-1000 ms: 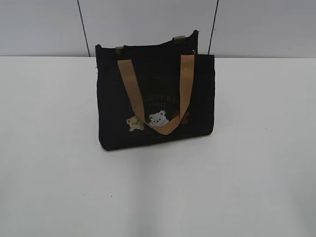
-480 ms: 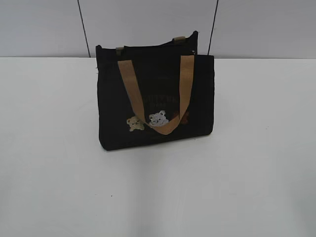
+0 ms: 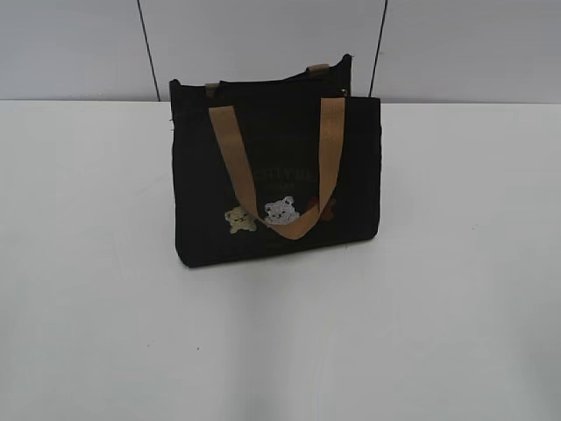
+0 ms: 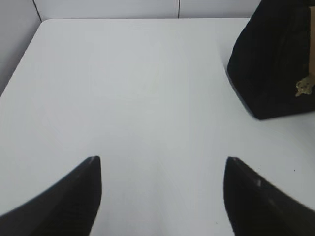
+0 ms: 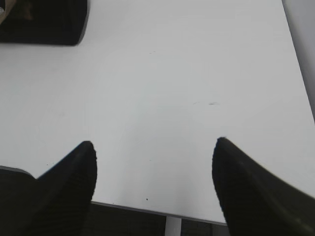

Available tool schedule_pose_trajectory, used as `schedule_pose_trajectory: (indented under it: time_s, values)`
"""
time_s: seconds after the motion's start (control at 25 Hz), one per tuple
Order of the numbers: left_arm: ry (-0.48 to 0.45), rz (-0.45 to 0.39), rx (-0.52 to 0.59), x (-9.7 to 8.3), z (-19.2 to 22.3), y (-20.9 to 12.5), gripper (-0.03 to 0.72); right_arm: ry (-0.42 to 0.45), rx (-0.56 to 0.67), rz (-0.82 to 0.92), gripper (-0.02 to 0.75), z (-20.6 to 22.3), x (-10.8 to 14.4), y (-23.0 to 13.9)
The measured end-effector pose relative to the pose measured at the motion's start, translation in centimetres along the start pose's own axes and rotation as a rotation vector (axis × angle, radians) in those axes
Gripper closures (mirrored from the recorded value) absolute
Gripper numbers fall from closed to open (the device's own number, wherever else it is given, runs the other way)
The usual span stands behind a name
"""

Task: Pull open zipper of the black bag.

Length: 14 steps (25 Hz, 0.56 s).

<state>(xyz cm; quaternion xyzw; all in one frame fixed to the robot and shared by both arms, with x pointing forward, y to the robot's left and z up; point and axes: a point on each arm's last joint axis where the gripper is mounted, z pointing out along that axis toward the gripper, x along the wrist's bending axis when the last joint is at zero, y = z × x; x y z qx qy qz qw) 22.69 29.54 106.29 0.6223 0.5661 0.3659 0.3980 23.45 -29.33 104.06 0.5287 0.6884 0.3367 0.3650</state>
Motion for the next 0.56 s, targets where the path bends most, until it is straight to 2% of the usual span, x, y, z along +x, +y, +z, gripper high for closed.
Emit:
schedule_pose_trajectory:
  time_s: [0.56]
  values:
    - [0.019,-0.009,0.000,-0.02,0.03,0.00,0.111,-0.027,0.006,0.016,0.184,0.06,0.01,-0.02]
